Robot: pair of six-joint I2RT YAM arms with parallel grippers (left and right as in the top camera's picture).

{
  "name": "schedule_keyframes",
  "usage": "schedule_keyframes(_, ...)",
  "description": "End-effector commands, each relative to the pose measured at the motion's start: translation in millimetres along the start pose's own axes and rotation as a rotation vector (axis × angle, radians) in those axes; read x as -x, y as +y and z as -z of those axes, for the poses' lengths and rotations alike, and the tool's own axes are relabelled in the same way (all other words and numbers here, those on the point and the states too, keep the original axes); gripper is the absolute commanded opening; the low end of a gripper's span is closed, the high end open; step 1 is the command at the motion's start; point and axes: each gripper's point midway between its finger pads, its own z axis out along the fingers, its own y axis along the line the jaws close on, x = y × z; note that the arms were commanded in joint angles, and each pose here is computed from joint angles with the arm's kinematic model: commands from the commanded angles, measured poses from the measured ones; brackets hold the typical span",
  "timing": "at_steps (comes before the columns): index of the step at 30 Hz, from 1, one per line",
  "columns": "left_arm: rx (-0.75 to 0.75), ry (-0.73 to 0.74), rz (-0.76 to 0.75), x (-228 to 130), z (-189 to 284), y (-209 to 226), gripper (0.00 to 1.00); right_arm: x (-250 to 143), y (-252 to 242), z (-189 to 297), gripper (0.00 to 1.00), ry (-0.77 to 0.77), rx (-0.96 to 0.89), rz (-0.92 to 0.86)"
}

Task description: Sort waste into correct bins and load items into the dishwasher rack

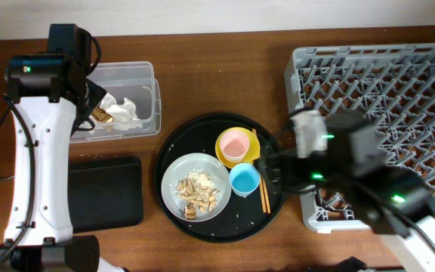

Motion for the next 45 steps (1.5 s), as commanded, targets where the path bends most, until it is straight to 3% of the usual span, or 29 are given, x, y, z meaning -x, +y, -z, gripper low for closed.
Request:
schedule_keyframes(1,-0.008,-0.022,0.015,4,6,3,0.99,-4,7,-32,0.98,0.06,-0.193,0.04)
schedule_keyframes(7,-0.007,-0.022,0.015,4,6,3,0.99,-44,41,-86,0.98,0.246,-0.183,0.118)
schedule_keyframes(20,-0.008,-0.021,0.015,4,6,3,0.99,-98,48,-144,0.99,0.519,-0.156,0.116)
schedule_keyframes(21,-0.007,-0.022,0.015,4,6,3,0.99,-101,46,-147,0.96,0.529,-0.169,0.117)
schedule_keyframes(23,-0.008,-0.022,0.015,4,6,3,0.99,-106,41,-156,0.77,0.552,-0.195,0.114)
schedule_keyframes(33,-0.008,-0.021,0.015,4,6,3,0.99,-112,25,-192,0.57,0.552,-0.279,0.112)
schedule_keyframes(45,-0.008,-0.021,0.015,4,6,3,0.99,-109,22,-192,0.29,0.541,-0.297,0.119)
